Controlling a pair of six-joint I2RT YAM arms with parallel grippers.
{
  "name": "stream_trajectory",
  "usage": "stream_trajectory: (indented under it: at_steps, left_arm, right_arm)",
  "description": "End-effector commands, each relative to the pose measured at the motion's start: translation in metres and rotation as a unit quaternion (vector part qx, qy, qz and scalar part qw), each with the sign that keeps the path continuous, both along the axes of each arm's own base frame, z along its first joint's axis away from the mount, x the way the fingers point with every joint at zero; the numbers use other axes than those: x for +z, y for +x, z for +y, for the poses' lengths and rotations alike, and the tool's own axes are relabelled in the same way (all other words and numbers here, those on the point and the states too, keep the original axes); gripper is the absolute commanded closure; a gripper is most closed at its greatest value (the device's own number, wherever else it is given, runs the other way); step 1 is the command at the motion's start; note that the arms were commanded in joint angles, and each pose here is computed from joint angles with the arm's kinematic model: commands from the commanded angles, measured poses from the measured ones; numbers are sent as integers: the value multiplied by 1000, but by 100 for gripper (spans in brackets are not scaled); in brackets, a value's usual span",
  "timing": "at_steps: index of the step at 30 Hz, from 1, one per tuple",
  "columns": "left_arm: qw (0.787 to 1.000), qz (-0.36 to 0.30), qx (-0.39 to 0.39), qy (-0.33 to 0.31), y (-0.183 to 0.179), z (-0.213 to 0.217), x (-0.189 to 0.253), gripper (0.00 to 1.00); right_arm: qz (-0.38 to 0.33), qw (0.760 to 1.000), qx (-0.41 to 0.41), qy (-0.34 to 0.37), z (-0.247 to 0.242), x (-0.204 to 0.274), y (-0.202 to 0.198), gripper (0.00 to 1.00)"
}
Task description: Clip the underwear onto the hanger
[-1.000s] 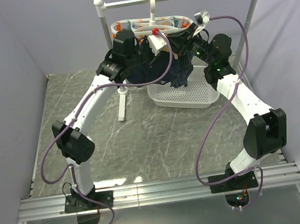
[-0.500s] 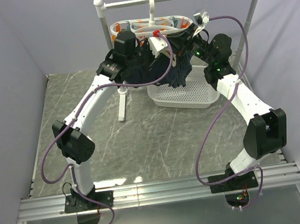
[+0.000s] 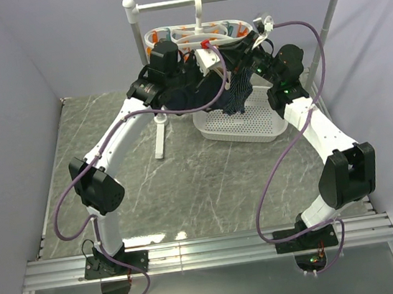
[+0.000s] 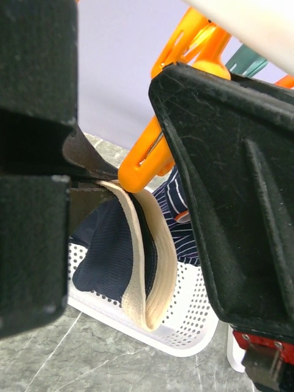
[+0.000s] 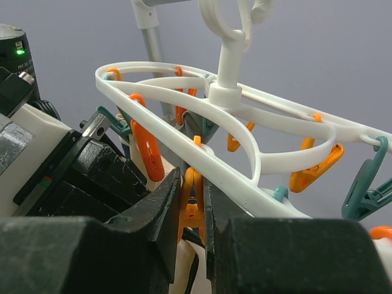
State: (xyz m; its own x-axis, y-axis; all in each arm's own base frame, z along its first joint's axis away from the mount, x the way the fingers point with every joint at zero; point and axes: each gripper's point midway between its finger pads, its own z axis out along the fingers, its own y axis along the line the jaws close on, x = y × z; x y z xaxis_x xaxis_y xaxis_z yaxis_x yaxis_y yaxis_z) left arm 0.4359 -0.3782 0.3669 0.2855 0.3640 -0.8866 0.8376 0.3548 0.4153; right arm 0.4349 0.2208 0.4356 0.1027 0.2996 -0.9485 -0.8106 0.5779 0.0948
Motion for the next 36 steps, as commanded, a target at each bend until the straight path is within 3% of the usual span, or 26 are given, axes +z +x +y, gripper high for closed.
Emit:
stream_trajectory:
  at_steps: [1, 19, 25, 36]
  left_arm:
    - [999, -34, -16, -28, -7, -3, 34, 100]
    - [998, -38, -32, -37, -13, -1, 37, 100]
    - [999, -24, -17, -17, 0, 4, 11, 100]
    - [999, -17, 5, -44, 15, 11, 28, 100]
  right_arm:
    - [-21, 999, 45, -20, 14, -2, -14, 100]
    - [-23, 998, 52, -27, 16, -7, -14, 100]
    - [-17, 998, 58, -8, 15, 1, -14, 100]
    - [-21, 998, 61, -13, 16, -1, -15, 100]
